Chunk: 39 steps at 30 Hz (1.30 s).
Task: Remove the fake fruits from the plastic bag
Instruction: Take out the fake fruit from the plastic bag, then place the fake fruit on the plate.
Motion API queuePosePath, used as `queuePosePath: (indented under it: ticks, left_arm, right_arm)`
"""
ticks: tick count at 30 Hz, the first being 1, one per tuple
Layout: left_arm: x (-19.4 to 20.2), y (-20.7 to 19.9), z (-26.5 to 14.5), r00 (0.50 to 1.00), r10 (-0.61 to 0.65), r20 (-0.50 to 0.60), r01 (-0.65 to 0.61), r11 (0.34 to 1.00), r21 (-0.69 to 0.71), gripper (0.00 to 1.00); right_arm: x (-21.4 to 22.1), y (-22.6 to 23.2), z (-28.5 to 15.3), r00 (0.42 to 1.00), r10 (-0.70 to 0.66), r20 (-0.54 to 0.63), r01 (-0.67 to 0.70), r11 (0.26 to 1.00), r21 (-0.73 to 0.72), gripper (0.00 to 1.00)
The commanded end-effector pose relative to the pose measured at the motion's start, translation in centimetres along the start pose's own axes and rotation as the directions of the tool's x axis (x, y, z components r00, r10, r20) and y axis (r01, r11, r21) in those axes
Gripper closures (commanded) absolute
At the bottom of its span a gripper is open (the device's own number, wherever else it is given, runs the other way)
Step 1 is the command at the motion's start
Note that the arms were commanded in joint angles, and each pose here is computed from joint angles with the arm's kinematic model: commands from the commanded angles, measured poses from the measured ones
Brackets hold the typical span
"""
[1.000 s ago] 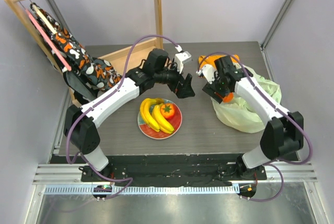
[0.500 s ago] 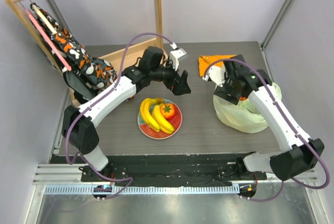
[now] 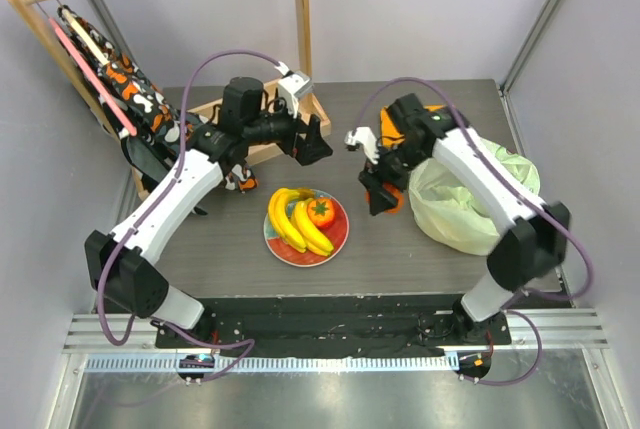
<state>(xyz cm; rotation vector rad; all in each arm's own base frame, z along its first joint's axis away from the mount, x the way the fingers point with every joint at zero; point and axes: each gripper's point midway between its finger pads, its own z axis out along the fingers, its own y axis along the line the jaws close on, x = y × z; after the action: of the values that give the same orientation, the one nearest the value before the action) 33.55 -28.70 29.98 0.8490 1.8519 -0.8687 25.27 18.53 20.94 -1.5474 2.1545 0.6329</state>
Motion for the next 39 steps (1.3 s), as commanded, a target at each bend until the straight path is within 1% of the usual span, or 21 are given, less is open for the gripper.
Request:
queuePosePath:
  ticks: [1, 3, 4, 7, 11, 14, 15, 18, 19, 24, 26, 32, 33, 35, 36, 37, 38, 39]
  left_arm:
    - [-0.5, 0.4, -1.9, 0.999, 0.027, 0.024, -0.026, 0.999, -0.033, 0.02]
    - [-0.8, 0.8, -2.6, 0.999, 0.027, 0.036, -0.026, 0.999, -0.047, 0.02]
    - [-0.8, 1.0, -2.8, 0.999, 0.026, 0.04, -0.024, 0.998, -0.053, 0.02]
    - [-1.0, 1.3, -3.5, 0.999, 0.025, 0.048, -0.022, 0.998, -0.065, 0.02]
    - [-0.3, 1.7, -3.9, 0.999, 0.014, 0.047, -0.01, 0.997, -0.074, 0.02]
    - [-0.1, 1.8, -4.5, 0.999, 0.007, 0.052, -0.003, 0.997, -0.081, 0.02]
    - [-0.1, 1.8, -4.6, 0.999, 0.007, 0.053, -0.002, 0.997, -0.081, 0.02]
    - [0.1, 1.9, -5.1, 0.998, 0.001, 0.058, 0.004, 0.996, -0.087, 0.02]
    - [0.2, 2.0, -5.2, 0.998, -0.001, 0.058, 0.006, 0.996, -0.09, 0.02]
    - [0.2, 2.2, -5.6, 0.998, -0.006, 0.07, 0.012, 0.995, -0.096, 0.02]
    - [0.3, 2.2, -5.5, 0.997, -0.012, 0.071, 0.018, 0.996, -0.091, 0.02]
    - [0.6, 2.2, -5.2, 0.998, -0.023, 0.064, 0.028, 0.996, -0.083, 0.02]
    - [0.6, 2.3, -5.3, 0.998, -0.022, 0.066, 0.028, 0.996, -0.086, 0.02]
    - [0.7, 2.3, -5.2, 0.998, -0.025, 0.065, 0.03, 0.996, -0.082, 0.02]
    - [0.8, 2.3, -5.1, 0.998, -0.026, 0.065, 0.031, 0.996, -0.079, 0.02]
    - [0.8, 2.2, -5.0, 0.997, -0.028, 0.067, 0.033, 0.997, -0.076, 0.02]
    - [0.9, 2.2, -5.0, 0.997, -0.032, 0.066, 0.037, 0.996, -0.076, 0.02]
    - [0.9, 2.1, -5.0, 0.997, -0.033, 0.068, 0.038, 0.997, -0.071, 0.02]
  right_arm:
    - [-2.8, 1.5, 5.2, 0.982, 0.181, 0.062, -0.158, 0.951, -0.265, 0.35]
    - [-3.8, 0.8, 6.6, 0.974, 0.213, 0.082, -0.182, 0.941, -0.284, 0.36]
    - [-3.7, 0.7, 8.0, 0.966, 0.254, 0.051, -0.227, 0.925, -0.306, 0.36]
    - [-4.4, 0.8, 9.6, 0.961, 0.273, 0.037, -0.244, 0.906, -0.345, 0.38]
    - [-4.4, 2.6, 12.8, 0.968, 0.25, -0.038, -0.244, 0.887, -0.392, 0.39]
    - [-3.6, 2.8, 14.7, 0.964, 0.246, -0.099, -0.265, 0.895, -0.359, 0.4]
    - [-3.1, 2.8, 15.4, 0.964, 0.235, -0.128, -0.264, 0.91, -0.321, 0.41]
    - [-2.2, 2.5, 16.8, 0.95, 0.262, -0.17, -0.301, 0.912, -0.277, 0.41]
    - [-1.9, 2.1, 17.0, 0.946, 0.267, -0.182, -0.306, 0.92, -0.243, 0.41]
    - [-2.4, 0.6, 17.9, 0.941, 0.29, -0.175, -0.32, 0.93, -0.181, 0.42]
    - [-2.7, 0.0, 18.1, 0.941, 0.294, -0.166, -0.32, 0.934, -0.158, 0.4]
    - [-2.5, 1.0, 19.3, 0.934, 0.299, -0.195, -0.332, 0.929, -0.162, 0.28]
    - [-2.6, 1.1, 19.4, 0.934, 0.298, -0.196, -0.33, 0.93, -0.162, 0.22]
    - [-2.5, 1.4, 19.4, 0.933, 0.298, -0.204, -0.331, 0.931, -0.153, 0.18]
    - [-2.5, 1.5, 19.3, 0.933, 0.297, -0.205, -0.33, 0.931, -0.154, 0.14]
    - [-2.5, 1.5, 19.2, 0.932, 0.297, -0.207, -0.33, 0.932, -0.15, 0.03]
    - [-2.3, 1.4, 19.1, 0.931, 0.298, -0.211, -0.329, 0.934, -0.135, 0.0]
    - [-2.3, 1.3, 18.9, 0.93, 0.299, -0.213, -0.33, 0.935, -0.129, 0.0]
